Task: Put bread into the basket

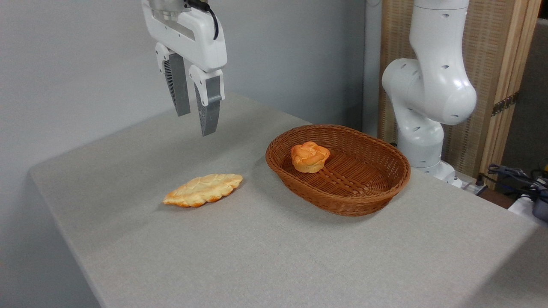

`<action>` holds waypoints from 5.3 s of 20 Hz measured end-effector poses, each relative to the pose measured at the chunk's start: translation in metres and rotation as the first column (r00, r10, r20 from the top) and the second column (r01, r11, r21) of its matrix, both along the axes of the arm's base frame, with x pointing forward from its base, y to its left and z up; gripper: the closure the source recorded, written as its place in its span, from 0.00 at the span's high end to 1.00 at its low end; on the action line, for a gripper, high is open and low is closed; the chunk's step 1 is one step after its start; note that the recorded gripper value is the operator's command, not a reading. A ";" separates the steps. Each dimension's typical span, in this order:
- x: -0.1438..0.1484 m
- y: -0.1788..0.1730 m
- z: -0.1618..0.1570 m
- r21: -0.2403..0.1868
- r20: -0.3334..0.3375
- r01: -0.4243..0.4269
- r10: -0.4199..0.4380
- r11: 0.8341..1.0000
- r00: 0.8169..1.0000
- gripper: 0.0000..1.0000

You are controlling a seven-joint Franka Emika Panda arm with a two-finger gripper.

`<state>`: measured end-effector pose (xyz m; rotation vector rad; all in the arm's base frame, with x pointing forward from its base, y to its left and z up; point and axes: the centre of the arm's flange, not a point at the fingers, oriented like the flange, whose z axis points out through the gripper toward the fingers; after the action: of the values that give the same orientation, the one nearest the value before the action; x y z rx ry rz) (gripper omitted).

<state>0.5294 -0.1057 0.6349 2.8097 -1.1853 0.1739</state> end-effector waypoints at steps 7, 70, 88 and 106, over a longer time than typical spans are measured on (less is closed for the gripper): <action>-0.001 -0.004 0.000 0.010 0.001 0.003 -0.003 1.000 1.000 1.00; 0.008 -0.086 -0.235 0.107 -0.049 0.298 -0.294 0.949 0.954 0.16; 0.001 -0.082 -0.177 0.078 0.006 0.247 -0.248 0.966 0.969 0.26; -0.119 0.008 -0.159 0.051 -0.522 0.286 -0.219 0.957 0.825 1.00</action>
<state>0.4109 -0.0973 0.4760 2.4998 -1.4345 -0.6515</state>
